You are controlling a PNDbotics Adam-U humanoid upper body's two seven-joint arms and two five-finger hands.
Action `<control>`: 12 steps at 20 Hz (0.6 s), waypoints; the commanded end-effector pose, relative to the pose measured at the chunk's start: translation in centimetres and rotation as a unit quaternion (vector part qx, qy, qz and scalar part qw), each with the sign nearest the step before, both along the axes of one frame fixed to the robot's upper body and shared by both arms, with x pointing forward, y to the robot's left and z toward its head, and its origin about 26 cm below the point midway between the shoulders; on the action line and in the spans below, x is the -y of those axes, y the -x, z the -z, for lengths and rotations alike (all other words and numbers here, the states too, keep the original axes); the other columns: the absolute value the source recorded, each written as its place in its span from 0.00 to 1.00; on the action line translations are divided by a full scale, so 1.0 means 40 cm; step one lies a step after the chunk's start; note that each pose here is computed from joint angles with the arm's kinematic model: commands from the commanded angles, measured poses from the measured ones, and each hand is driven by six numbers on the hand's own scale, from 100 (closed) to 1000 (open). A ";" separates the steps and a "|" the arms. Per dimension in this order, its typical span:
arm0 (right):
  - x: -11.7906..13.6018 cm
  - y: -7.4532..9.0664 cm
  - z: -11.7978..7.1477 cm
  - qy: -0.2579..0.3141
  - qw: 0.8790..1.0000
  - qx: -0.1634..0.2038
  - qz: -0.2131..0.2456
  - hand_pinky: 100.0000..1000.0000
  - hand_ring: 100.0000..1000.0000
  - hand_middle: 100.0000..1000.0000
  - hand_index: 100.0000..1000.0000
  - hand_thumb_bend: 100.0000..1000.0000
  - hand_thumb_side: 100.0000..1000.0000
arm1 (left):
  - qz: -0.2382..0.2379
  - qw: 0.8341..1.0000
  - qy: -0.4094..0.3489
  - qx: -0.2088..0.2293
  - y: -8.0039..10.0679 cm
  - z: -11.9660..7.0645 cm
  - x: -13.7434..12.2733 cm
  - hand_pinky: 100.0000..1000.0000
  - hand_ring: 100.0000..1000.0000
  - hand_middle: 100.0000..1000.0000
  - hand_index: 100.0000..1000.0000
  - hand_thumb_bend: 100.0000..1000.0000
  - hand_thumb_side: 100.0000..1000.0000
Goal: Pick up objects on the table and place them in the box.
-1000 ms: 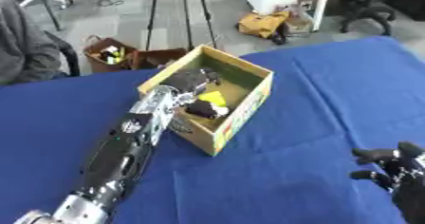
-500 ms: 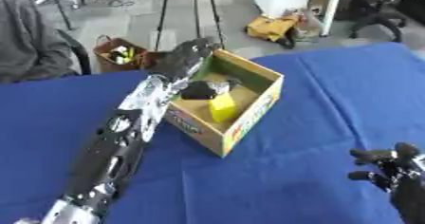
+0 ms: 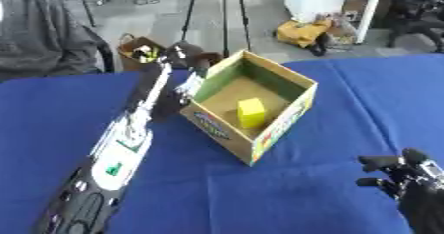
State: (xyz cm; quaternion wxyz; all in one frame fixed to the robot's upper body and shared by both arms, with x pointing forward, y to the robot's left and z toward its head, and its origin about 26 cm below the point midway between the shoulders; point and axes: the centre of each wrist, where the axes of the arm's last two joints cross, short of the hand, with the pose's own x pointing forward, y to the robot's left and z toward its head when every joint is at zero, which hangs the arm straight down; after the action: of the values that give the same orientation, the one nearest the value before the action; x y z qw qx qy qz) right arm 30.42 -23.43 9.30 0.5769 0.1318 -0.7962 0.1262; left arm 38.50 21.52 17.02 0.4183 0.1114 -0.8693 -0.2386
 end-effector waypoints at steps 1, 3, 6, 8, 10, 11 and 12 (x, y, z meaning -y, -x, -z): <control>0.007 -0.001 -0.008 0.003 1.000 0.007 0.006 0.61 0.87 0.53 0.62 0.00 0.95 | 0.032 0.996 0.077 -0.019 0.037 -0.033 -0.029 0.70 0.86 0.63 0.75 0.04 1.00; 0.008 -0.001 -0.005 0.003 1.000 0.005 0.008 0.61 0.87 0.53 0.62 0.00 0.95 | 0.031 0.992 0.113 -0.044 0.053 -0.013 -0.046 0.69 0.84 0.60 0.72 0.03 1.00; 0.007 -0.001 -0.003 0.004 1.000 0.004 0.008 0.61 0.87 0.53 0.62 0.00 0.95 | 0.018 0.985 0.152 -0.079 0.072 0.028 -0.071 0.66 0.80 0.54 0.69 0.01 1.00; 0.008 -0.001 -0.003 0.004 1.000 0.004 0.009 0.61 0.87 0.53 0.62 0.00 0.95 | 0.005 0.980 0.172 -0.098 0.082 0.058 -0.085 0.66 0.79 0.53 0.69 0.00 1.00; 0.008 -0.001 -0.002 0.005 1.000 0.004 0.009 0.61 0.87 0.53 0.62 0.00 0.95 | -0.008 0.976 0.188 -0.111 0.092 0.085 -0.098 0.65 0.78 0.52 0.68 0.00 0.98; 0.008 -0.001 -0.001 0.004 1.000 0.003 0.010 0.61 0.87 0.53 0.62 0.00 0.95 | -0.015 0.974 0.193 -0.116 0.096 0.097 -0.104 0.65 0.78 0.51 0.68 0.00 0.97; 0.008 -0.001 0.000 0.004 1.000 0.003 0.010 0.61 0.88 0.53 0.62 0.00 0.95 | -0.021 0.973 0.196 -0.121 0.100 0.108 -0.108 0.65 0.78 0.51 0.68 0.00 0.98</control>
State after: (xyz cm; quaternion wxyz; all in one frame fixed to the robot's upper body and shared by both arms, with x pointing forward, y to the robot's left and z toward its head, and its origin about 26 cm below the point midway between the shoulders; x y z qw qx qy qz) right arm 30.37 -23.58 8.78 0.5842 0.1276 -0.7920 0.1229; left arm 34.48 25.42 11.94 0.5486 0.0111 -0.8326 -0.0759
